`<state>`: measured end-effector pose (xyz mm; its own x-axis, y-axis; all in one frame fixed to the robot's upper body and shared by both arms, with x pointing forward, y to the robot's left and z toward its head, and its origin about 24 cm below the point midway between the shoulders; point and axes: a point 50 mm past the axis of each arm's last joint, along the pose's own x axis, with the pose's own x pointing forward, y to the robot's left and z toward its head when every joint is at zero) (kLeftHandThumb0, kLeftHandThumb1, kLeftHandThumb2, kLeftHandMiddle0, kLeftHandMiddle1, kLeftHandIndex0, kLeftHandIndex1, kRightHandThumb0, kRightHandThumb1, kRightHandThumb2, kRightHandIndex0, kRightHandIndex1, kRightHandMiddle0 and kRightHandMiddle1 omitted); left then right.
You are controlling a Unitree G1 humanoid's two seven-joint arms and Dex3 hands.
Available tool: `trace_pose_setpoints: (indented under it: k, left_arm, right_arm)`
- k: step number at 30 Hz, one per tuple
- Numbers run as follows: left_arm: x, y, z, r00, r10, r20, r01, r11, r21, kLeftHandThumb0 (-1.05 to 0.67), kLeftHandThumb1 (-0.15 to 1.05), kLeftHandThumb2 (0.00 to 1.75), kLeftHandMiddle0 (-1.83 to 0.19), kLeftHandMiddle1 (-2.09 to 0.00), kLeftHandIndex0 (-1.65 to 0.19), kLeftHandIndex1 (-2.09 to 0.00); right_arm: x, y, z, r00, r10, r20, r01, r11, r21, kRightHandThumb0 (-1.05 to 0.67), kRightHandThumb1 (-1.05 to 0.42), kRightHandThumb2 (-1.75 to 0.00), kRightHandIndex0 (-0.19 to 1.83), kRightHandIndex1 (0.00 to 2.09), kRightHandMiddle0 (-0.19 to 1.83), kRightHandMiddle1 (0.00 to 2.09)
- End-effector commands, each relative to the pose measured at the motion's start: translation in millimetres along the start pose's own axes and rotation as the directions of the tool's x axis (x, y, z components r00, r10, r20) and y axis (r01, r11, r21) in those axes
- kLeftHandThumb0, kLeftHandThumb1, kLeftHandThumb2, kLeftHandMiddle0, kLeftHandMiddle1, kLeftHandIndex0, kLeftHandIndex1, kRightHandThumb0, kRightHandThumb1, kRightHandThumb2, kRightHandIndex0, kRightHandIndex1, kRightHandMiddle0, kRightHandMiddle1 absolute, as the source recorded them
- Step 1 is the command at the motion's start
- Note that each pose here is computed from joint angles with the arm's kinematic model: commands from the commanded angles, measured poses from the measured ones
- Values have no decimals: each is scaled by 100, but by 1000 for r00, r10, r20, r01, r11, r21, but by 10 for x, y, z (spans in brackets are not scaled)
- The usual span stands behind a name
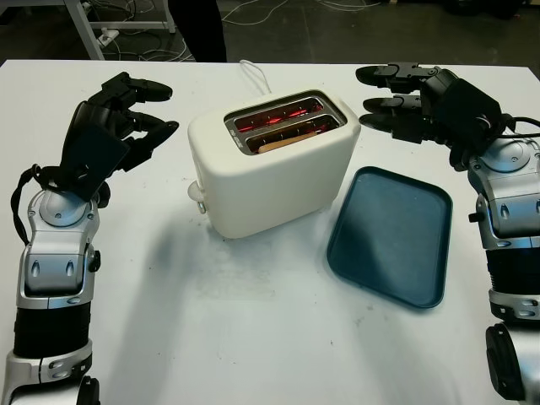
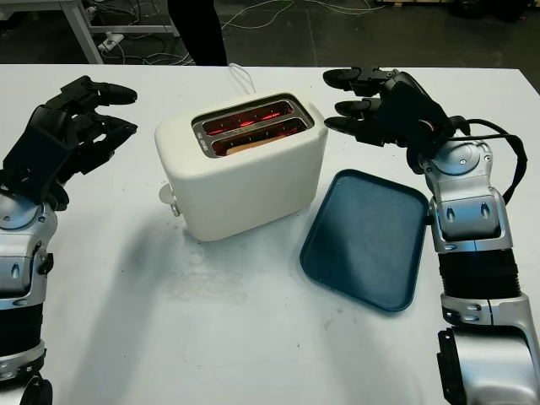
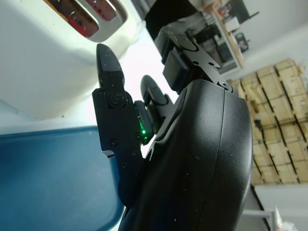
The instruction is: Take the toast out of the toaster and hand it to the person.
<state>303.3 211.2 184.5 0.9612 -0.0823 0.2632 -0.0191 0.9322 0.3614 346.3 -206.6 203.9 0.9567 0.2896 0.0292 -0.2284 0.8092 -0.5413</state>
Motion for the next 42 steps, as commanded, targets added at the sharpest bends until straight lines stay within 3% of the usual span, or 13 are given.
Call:
trace_pose_setpoints:
  k: [1, 42]
  left_arm:
    - [13, -3, 18, 1000, 4, 11, -4, 1000, 7, -95, 92, 9, -40, -109, -40, -86]
    - [-5, -7, 9, 1000, 8, 16, -8, 1000, -14, -92, 92, 6, -40, -108, -37, -88]
  right_arm:
    - [-2, 3, -10, 1000, -2, 13, 2, 1000, -1, -29, -92, -9, 58, 7, 51, 1]
    - [-28, 14, -145, 999, -40, 12, 38, 992, 119, -29, -92, -10, 54, 7, 47, 1]
